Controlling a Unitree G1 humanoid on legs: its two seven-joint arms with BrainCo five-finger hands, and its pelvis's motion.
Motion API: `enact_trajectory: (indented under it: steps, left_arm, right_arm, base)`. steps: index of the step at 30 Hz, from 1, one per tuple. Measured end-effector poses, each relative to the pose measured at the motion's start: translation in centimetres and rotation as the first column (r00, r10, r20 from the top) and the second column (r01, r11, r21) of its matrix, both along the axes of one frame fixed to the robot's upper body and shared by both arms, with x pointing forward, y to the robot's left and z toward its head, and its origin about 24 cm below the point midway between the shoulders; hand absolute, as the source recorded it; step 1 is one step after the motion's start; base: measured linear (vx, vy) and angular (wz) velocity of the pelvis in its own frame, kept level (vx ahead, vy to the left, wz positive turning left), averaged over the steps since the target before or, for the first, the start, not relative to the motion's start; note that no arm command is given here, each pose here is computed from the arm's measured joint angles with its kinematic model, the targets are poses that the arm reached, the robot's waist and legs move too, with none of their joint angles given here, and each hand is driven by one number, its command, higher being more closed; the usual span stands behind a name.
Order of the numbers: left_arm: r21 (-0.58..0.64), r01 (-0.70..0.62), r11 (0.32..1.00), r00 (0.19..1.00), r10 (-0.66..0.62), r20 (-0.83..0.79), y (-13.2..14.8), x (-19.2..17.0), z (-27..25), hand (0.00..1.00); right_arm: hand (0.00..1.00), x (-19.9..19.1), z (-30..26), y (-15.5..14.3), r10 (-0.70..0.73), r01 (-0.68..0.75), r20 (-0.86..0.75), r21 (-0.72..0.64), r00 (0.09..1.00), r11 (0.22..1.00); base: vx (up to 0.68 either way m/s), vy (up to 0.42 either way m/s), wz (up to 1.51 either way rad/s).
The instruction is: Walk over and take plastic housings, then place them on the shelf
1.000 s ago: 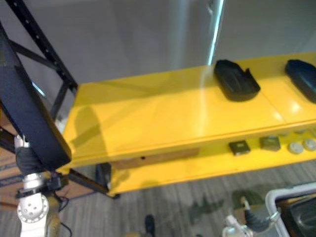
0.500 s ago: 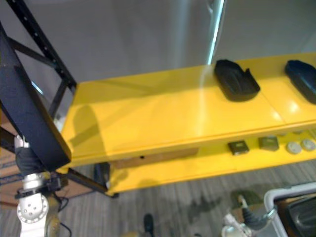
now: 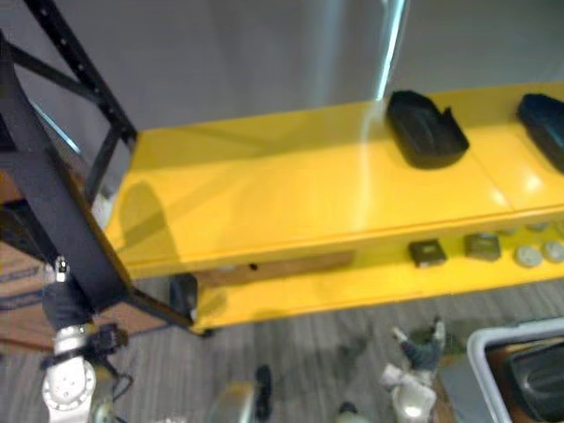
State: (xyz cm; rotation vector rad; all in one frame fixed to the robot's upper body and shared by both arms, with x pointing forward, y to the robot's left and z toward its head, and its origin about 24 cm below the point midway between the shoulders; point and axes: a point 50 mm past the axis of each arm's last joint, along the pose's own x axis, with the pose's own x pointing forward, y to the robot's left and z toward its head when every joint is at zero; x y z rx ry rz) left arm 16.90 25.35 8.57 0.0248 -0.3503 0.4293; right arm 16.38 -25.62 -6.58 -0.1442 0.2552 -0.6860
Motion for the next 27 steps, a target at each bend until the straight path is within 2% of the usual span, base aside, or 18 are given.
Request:
enact_trajectory:
  steps: [5, 9, 19, 21, 27]
  left_arm:
    - [0.009, 0.011, 1.0, 1.0, -0.011, 0.007, 0.0, 0.1, 0.3, 1.0]
    - [0.001, 0.073, 0.997, 0.996, -0.073, 0.048, -1.5, 1.4, 0.9, 1.0]
    - [0.036, 0.143, 0.989, 0.989, -0.144, 0.041, -2.1, 1.8, 1.1, 1.0]
    - [0.044, 0.191, 0.981, 0.98, -0.193, 0.048, -2.8, 2.3, 1.3, 1.0]
    - [0.143, 0.287, 0.947, 0.955, -0.294, 0.029, -3.3, 3.3, 2.1, 1.0]
  right_arm:
    - [0.0, -0.5, 0.0, -0.4, -0.01, 0.01, 0.002, 0.008, 1.0, 1.0]
    - [0.0, -1.8, -0.3, -1.2, -0.082, 0.082, -0.007, 0.046, 0.997, 0.996]
    - [0.0, -3.3, -2.3, 0.0, -0.023, 0.035, -0.131, 0.091, 0.991, 0.995]
    - [0.0, -4.1, -2.6, -0.4, -0.037, 0.051, -0.153, 0.087, 0.987, 0.995]
    - [0.0, -6.3, -3.1, -1.4, -0.087, 0.106, -0.198, 0.09, 0.976, 0.99]
  base:
    - [0.09, 0.025, 0.1]
    - [0.08, -0.004, 0.29]
    - [-0.01, -0.007, 0.05]
    - [-0.06, 0.06, 0.14]
    - [-0.03, 0.069, 0.36]
